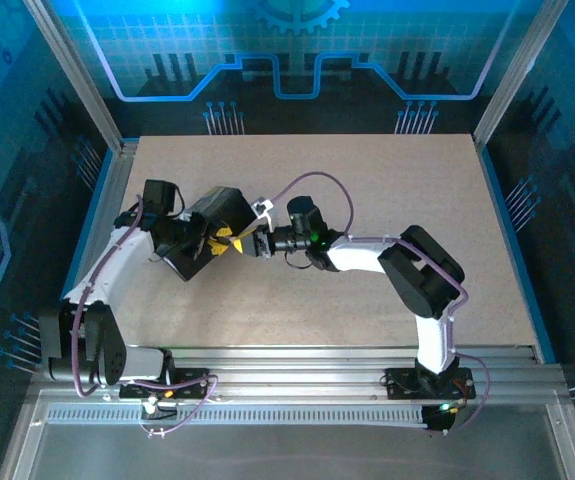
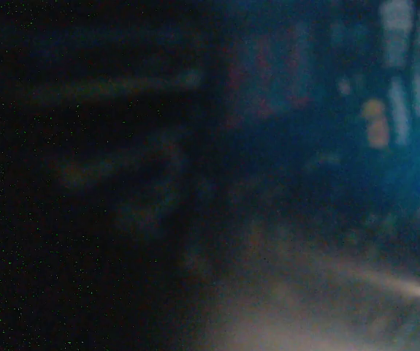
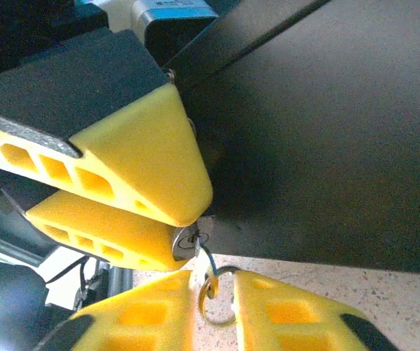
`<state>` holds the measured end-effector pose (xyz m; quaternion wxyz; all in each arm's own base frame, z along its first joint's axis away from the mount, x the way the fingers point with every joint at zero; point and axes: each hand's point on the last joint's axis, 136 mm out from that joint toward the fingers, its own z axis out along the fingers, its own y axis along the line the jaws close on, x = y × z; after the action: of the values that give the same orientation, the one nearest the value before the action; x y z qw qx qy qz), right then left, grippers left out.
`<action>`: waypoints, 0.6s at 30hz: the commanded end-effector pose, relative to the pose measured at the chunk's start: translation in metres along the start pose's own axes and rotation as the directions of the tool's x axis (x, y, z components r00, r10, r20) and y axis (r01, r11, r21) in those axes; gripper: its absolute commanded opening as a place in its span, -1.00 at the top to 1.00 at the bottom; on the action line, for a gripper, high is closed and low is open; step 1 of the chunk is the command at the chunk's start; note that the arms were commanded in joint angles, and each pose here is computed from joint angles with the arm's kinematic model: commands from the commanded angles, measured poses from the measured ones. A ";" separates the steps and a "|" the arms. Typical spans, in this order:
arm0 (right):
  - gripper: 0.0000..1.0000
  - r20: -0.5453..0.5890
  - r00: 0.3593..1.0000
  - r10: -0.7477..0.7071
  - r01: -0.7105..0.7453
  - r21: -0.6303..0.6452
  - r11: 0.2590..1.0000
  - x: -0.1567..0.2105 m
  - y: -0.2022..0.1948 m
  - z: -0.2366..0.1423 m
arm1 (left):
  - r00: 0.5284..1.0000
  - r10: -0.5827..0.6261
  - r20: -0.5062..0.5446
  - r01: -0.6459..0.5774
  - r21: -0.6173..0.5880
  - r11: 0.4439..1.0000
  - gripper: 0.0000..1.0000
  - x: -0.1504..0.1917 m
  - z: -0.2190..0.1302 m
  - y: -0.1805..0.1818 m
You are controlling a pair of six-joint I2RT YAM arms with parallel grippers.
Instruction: Unlock the padlock with the key
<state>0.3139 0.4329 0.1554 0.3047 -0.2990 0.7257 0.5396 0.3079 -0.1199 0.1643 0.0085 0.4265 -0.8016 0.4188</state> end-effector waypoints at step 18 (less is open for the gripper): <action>0.32 -0.325 0.386 -0.864 0.884 0.397 0.246 -0.036 -0.031 -0.027 | 0.985 -0.119 -0.122 0.114 -0.044 0.992 1.00 0.023 -0.002 0.011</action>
<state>0.3393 0.3984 0.1576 0.5327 -0.5461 0.6220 0.1763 0.3067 -0.1199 0.1644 0.0109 0.4247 -0.8025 0.4190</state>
